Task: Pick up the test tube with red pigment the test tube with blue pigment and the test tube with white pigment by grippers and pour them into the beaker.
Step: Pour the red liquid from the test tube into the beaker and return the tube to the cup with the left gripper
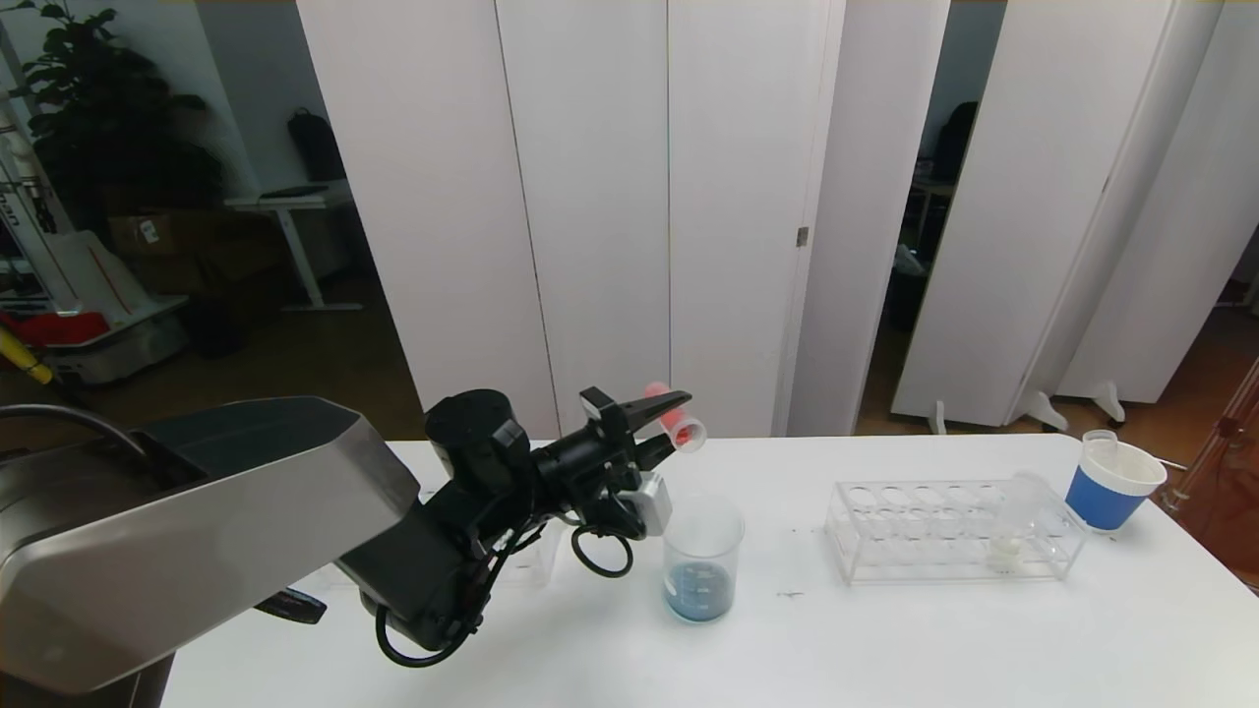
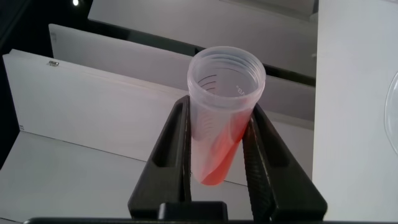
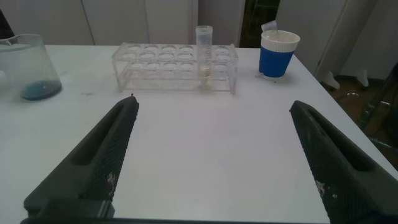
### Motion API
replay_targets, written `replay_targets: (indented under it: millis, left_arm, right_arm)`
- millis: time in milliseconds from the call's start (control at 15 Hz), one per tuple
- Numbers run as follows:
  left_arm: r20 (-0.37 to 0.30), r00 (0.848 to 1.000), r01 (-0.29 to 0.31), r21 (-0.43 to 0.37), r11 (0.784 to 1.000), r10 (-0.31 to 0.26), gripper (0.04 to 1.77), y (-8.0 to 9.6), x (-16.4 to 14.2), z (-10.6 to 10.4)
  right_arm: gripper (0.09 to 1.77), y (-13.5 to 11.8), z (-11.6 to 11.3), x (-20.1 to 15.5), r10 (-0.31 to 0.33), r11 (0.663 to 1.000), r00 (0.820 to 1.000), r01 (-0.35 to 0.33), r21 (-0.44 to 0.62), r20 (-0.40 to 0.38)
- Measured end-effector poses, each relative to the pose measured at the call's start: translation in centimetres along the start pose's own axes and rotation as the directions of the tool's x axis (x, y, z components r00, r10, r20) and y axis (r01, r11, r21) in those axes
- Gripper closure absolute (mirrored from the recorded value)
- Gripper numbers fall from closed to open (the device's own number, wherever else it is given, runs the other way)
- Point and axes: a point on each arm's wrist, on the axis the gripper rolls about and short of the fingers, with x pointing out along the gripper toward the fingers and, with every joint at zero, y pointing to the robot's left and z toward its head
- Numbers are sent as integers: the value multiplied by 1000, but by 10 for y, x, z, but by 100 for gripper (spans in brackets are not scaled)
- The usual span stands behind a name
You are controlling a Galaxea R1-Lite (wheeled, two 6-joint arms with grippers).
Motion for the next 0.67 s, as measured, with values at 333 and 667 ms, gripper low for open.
replay_targets:
  millis: [333, 667]
  left_arm:
    - [3, 1000, -10, 6, 1000, 10, 124, 2, 1, 0]
    - [5, 1000, -20, 13, 1000, 20, 124, 5, 3, 0]
  right_arm:
    - [11, 0, 0, 0, 0, 1000, 1000, 0, 0, 0]
    - [11, 0, 0, 0, 0, 1000, 1000, 0, 0, 0]
